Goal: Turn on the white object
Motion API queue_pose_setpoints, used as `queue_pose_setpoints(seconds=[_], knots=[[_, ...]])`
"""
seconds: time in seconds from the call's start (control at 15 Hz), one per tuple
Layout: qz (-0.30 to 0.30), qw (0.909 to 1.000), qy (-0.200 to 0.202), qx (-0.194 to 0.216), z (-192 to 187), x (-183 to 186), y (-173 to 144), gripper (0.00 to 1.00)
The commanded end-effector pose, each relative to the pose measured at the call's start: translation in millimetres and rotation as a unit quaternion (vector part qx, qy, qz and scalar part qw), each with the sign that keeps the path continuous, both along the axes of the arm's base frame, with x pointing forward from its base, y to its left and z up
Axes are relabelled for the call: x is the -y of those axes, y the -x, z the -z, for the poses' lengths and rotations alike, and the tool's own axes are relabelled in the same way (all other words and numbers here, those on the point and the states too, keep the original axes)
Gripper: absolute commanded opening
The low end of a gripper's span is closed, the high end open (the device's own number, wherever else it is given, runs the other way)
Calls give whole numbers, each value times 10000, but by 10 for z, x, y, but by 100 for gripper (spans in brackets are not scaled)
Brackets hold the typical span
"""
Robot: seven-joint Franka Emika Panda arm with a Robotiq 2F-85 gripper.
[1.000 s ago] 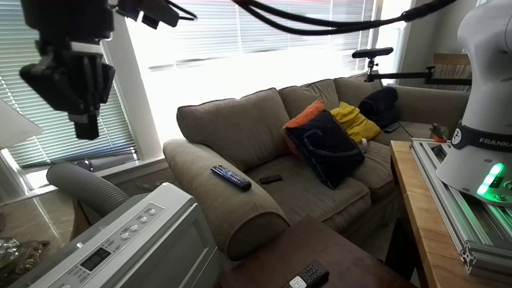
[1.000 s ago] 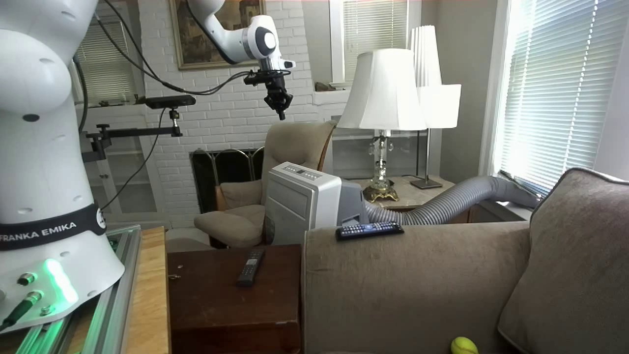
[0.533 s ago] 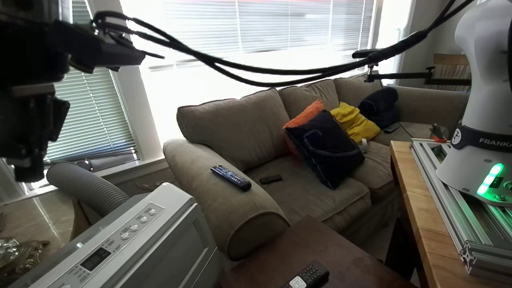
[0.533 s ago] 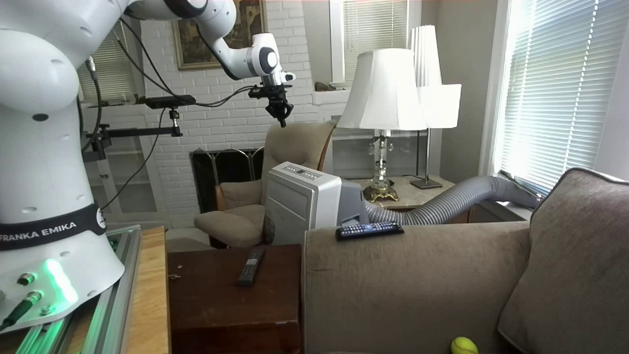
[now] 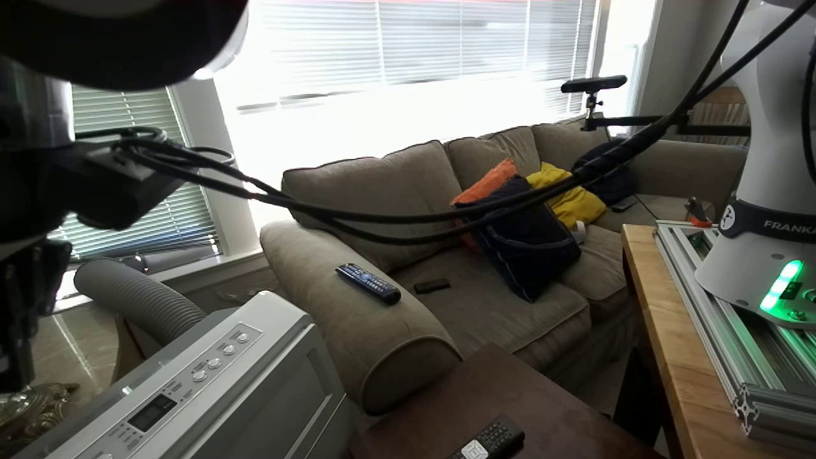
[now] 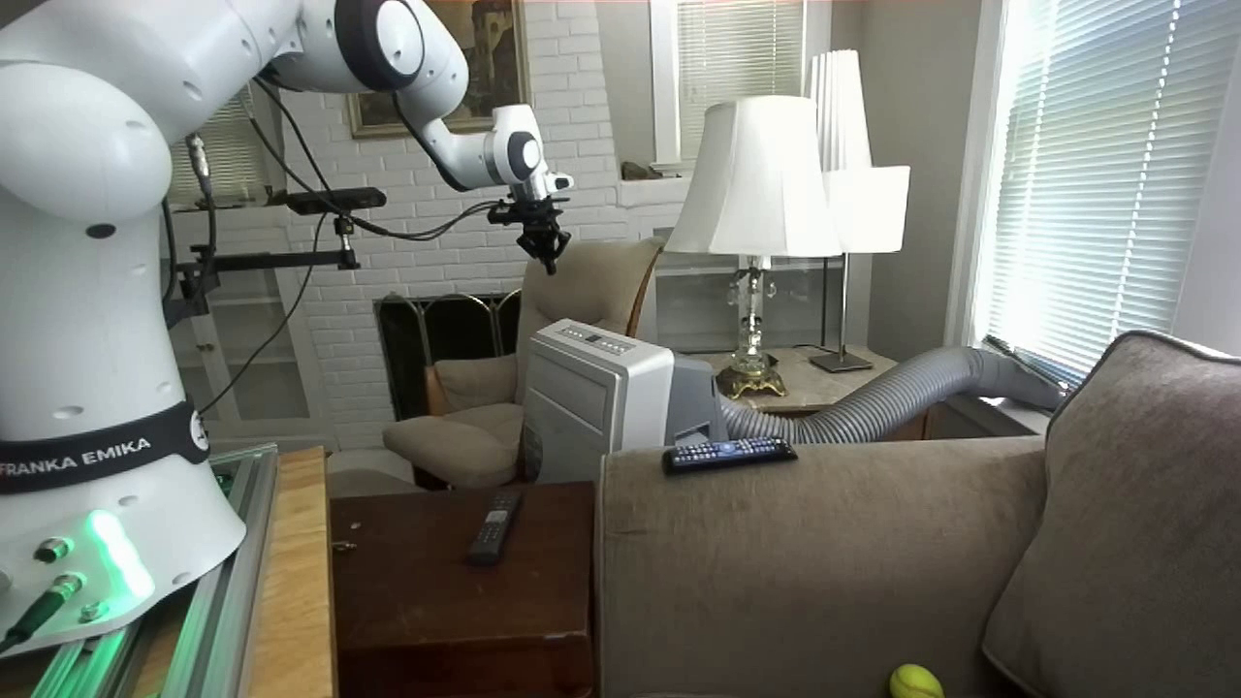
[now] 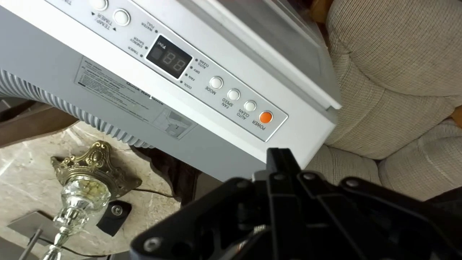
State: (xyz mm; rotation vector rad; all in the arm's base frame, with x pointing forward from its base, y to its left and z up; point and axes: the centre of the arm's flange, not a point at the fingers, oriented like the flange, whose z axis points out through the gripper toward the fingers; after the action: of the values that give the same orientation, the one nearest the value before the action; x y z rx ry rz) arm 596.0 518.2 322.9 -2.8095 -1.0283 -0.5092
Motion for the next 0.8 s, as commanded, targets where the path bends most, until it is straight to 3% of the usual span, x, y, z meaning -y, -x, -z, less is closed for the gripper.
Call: queue_pose_setpoints(seconds=[0.0,0.73], knots=[[-74,9995,30,297,207,-233,-155,0],[-127,9981,52,596,862,-517,-246,0]])
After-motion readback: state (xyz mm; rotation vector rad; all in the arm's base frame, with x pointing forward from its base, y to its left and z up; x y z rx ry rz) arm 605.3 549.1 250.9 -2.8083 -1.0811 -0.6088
